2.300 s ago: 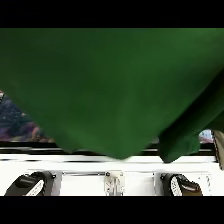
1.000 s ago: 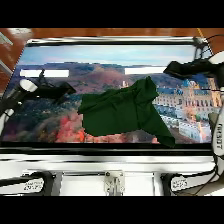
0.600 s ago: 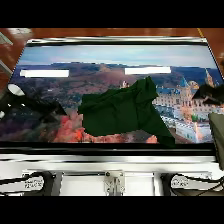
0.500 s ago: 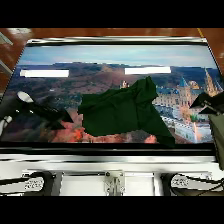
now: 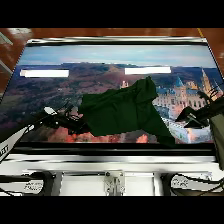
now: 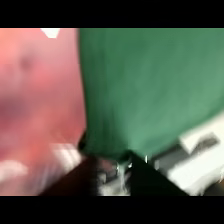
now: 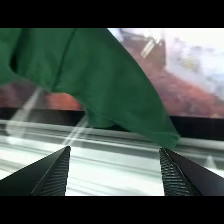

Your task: Fold the shirts.

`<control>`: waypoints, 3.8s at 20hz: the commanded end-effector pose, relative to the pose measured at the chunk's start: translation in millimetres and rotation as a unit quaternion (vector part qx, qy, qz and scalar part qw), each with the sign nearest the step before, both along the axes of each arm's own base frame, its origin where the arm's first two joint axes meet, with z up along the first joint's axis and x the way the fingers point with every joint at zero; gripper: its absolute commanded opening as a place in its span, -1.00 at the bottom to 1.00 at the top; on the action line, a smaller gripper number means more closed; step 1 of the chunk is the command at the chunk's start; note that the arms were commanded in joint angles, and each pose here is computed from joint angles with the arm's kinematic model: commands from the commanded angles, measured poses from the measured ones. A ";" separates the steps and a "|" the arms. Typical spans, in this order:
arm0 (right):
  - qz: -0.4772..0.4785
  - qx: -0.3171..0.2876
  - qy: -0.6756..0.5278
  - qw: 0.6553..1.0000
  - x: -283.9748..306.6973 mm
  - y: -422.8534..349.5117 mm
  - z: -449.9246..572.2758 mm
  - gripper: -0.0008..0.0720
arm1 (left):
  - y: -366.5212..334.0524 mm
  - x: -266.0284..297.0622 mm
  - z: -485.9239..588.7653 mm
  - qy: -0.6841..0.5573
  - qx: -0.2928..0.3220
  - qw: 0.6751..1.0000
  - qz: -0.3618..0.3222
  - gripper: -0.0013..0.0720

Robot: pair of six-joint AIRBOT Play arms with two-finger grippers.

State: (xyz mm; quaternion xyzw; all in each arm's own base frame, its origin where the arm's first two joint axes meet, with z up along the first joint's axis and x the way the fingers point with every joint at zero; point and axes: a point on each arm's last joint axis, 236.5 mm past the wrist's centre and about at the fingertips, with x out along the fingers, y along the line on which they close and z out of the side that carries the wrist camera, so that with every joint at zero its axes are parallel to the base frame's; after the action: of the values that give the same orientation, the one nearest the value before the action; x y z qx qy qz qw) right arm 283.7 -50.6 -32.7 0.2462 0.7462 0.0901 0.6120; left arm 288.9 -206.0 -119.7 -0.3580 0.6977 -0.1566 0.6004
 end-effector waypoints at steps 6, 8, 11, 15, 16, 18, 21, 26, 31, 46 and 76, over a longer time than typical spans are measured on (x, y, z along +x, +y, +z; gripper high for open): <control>0.084 -0.043 0.020 0.995 -24.9 11.4 -67.8 0.89 | -18.4 4.3 17.4 -0.033 -0.023 0.999 -0.005 -0.87; 0.120 -0.041 0.032 0.991 -30.3 15.4 -76.0 0.89 | -17.1 9.2 28.9 -0.050 -0.026 0.998 -0.002 -0.87; 0.179 -0.076 0.049 0.980 -35.5 12.9 -88.4 0.89 | -12.5 16.1 41.8 -0.069 -0.029 0.997 0.007 -0.87; 0.217 -0.082 0.061 0.971 -38.2 25.8 -92.9 -0.77 | -2.9 25.0 50.1 -0.083 -0.029 0.996 0.022 -0.87; 0.211 -0.080 0.061 0.972 -36.1 28.8 -91.0 -0.80 | 0.0 27.9 53.5 -0.090 -0.030 0.995 0.024 -0.87; 0.190 -0.045 0.040 0.980 -23.5 47.5 -72.0 -0.80 | 3.2 42.3 80.7 -0.141 -0.037 0.989 0.010 -0.88; 0.148 0.025 -0.151 0.977 52.0 87.5 17.9 -0.80 | 17.4 86.5 186.2 -0.296 -0.035 0.955 0.013 -0.88; 0.056 -0.020 -0.608 0.791 112.6 92.7 350.5 -0.80 | 71.6 61.9 511.0 -0.649 0.001 0.759 0.059 -0.88; -0.051 -0.143 -0.805 0.573 3.5 80.9 555.1 -0.80 | 84.1 -92.1 693.5 -0.833 0.073 0.543 0.077 -0.88; -0.075 -0.225 -0.748 0.619 19.5 38.5 520.1 -0.80 | 97.0 -40.8 539.9 -0.639 0.110 0.760 0.055 -0.88; 0.013 -0.101 -0.081 0.991 98.1 -49.1 57.2 0.91 | 245.4 -53.9 54.3 0.078 0.192 0.978 0.030 0.71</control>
State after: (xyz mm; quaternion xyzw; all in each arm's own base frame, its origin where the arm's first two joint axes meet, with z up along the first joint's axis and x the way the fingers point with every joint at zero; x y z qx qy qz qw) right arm 475.5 -69.7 26.3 0.0515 0.6012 0.0422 0.7963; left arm 313.3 19.4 -54.1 -0.2923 0.6877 0.0015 0.6645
